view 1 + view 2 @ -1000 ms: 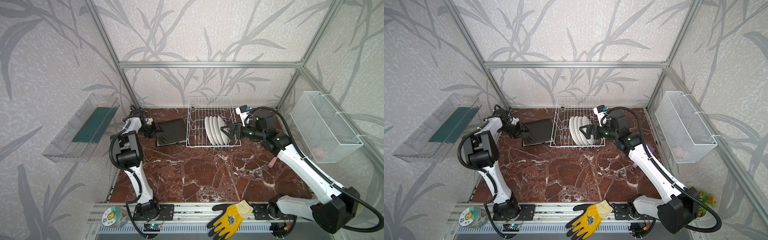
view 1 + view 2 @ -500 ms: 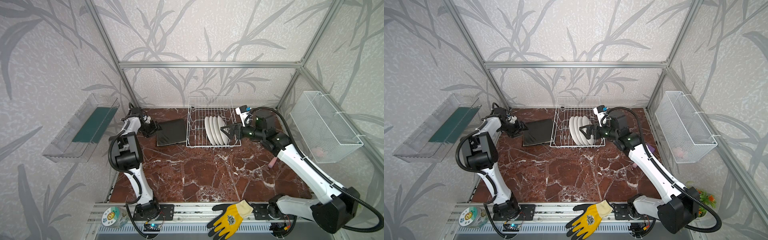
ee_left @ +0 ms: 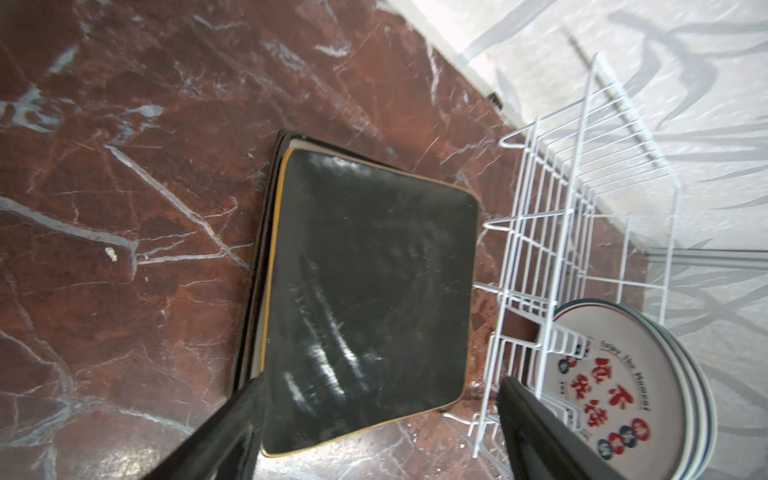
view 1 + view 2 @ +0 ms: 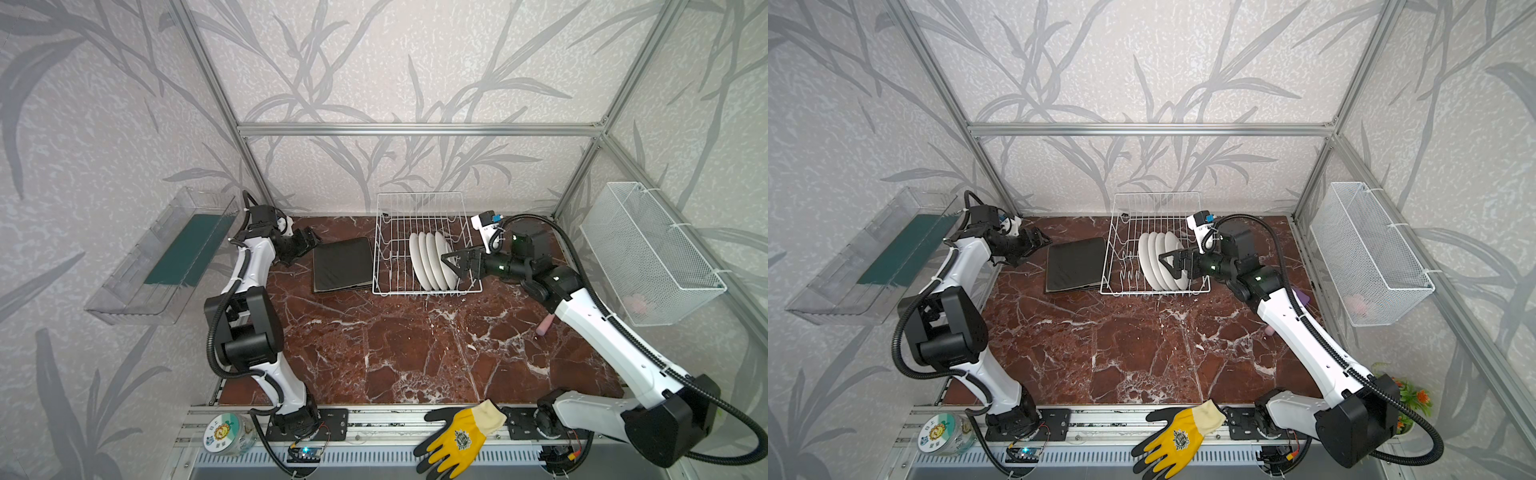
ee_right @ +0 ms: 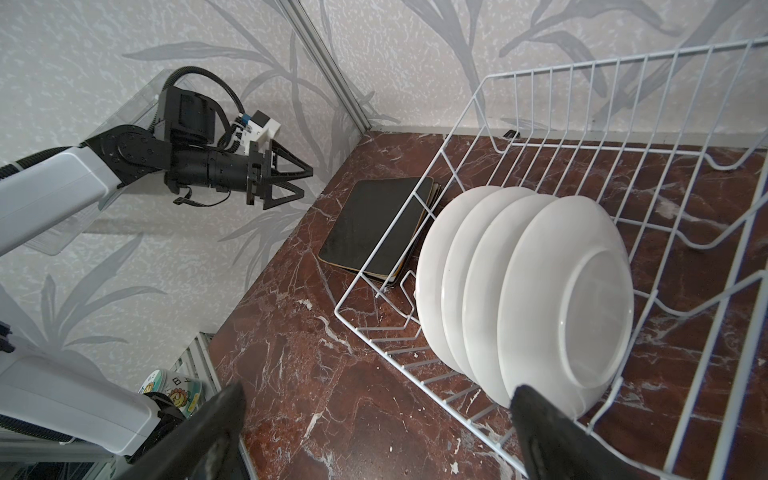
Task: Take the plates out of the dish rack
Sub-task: 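Open the left gripper and lift it off the stacked black plate, then move the left gripper over the rack to the nearest patterned plate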
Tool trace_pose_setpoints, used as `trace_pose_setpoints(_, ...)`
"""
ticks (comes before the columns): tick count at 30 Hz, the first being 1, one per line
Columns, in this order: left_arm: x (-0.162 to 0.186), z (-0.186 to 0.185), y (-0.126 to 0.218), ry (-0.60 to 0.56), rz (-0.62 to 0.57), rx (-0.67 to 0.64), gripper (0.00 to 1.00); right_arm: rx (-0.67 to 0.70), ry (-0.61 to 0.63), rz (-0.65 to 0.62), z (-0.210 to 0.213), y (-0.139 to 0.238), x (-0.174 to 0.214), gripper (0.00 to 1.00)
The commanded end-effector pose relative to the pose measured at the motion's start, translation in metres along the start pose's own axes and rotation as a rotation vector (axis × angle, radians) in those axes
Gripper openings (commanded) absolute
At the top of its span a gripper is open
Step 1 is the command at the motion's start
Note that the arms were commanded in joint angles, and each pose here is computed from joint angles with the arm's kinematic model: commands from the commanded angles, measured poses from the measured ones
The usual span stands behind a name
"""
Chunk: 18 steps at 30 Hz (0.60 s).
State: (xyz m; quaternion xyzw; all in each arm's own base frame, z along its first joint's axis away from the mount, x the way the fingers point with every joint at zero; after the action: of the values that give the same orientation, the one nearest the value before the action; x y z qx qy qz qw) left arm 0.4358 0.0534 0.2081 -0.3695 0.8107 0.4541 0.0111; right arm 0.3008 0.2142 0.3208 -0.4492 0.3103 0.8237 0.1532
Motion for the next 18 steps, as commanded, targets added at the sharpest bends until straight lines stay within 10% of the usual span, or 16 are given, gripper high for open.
trace_pose_setpoints(1,0.0,-0.031,0.021,-0.042,-0.049,0.073,0.91,-0.01,0.025,-0.011,0.009,0.01,-0.003,0.99)
trace_pose_setpoints(18,0.056,-0.139,0.059,-0.278,-0.051,0.247,0.9,0.059,0.052,-0.006,0.003,0.022,0.011,0.99)
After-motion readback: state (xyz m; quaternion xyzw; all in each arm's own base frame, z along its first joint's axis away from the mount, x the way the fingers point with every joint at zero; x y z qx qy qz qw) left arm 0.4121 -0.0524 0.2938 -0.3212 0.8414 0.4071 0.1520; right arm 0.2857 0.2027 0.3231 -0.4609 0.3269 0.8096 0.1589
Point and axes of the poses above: each gripper's point midway between its finger pads, its own y axis back along the fingers, its own z axis along the line the jaws close on, x = y × z, the point moved 3 cm from there along y, back along the fingers, and after that the axes turned 6 degrees about y, right-handed, at the moved point
